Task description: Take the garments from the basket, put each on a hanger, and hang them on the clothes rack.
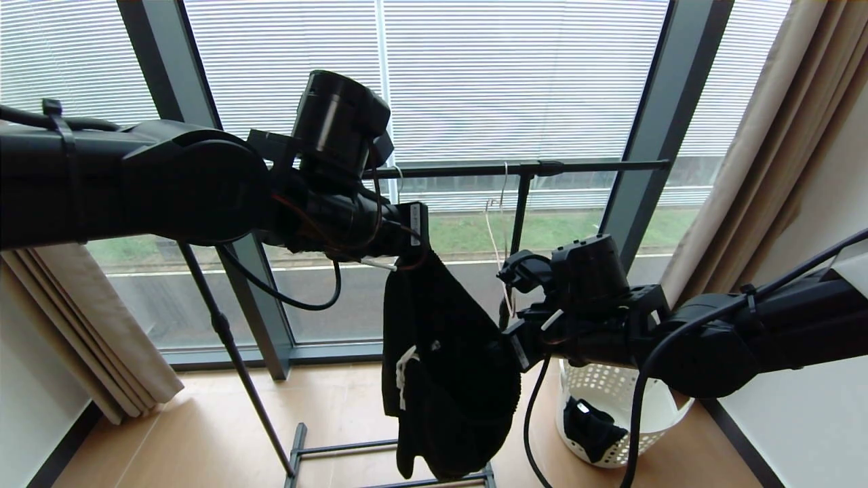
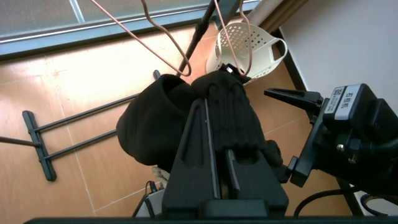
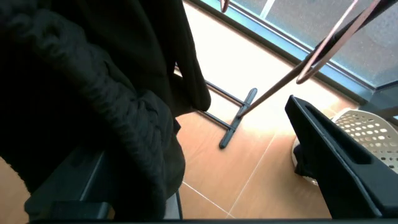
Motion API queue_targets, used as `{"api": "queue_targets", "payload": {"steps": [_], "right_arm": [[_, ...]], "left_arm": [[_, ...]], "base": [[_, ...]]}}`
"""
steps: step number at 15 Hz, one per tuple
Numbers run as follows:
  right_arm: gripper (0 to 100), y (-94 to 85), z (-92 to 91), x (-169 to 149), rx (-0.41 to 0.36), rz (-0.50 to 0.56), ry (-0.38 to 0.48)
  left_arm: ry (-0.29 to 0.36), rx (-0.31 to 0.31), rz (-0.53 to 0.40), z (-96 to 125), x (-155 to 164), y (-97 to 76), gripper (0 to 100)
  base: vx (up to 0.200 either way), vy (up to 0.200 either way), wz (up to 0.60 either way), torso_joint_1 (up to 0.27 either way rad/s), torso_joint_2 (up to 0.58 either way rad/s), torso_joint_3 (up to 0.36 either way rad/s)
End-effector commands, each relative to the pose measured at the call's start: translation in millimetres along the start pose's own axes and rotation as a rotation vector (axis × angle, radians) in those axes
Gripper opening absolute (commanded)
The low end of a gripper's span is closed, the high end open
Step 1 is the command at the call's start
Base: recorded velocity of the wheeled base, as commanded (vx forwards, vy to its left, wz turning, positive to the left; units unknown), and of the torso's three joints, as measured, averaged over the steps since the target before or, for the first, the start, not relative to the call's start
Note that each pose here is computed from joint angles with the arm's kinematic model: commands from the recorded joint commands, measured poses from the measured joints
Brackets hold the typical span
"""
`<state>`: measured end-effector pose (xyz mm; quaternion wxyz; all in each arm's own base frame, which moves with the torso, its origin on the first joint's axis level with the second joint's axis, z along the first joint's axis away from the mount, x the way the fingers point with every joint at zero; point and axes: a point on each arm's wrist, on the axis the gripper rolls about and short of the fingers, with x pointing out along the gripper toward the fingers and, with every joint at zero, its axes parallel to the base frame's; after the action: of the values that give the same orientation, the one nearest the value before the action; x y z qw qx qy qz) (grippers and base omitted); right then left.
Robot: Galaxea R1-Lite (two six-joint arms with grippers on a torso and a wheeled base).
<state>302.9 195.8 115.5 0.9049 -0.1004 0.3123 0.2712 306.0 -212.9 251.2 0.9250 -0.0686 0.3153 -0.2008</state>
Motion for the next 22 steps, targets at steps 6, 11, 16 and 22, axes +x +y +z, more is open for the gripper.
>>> {"api": "queue_targets", "payload": {"steps": [6, 11, 16, 22], "right_arm": [[0, -3.2, -0.5, -6, -0.018, -0.004, -0.006], [0, -16.4, 3.5, -10, 0.0, -0.035, -0.023], [0, -36.6, 17.5, -24, 0.033, -0.082, -0.086], [0, -41.0, 18.7, -26, 0.04, -0.094, -0.092]], "left_arm": [[0.0, -0.006, 0.009, 1, 1, 3.5, 0], [0.029, -0.014, 0.034, -6, 6, 12.8, 0], [0.046, -0.017, 0.045, -9, 9, 17.8, 0], [0.054, -0.015, 0.045, -11, 11, 17.3, 0]], "base": [[0.0, 0.0, 0.0, 0.0, 0.0, 0.0], [0.0, 0.0, 0.0, 0.0, 0.0, 0.0], [0.0, 0.0, 0.0, 0.0, 0.0, 0.0], [0.0, 0.0, 0.0, 0.0, 0.0, 0.0]]}}
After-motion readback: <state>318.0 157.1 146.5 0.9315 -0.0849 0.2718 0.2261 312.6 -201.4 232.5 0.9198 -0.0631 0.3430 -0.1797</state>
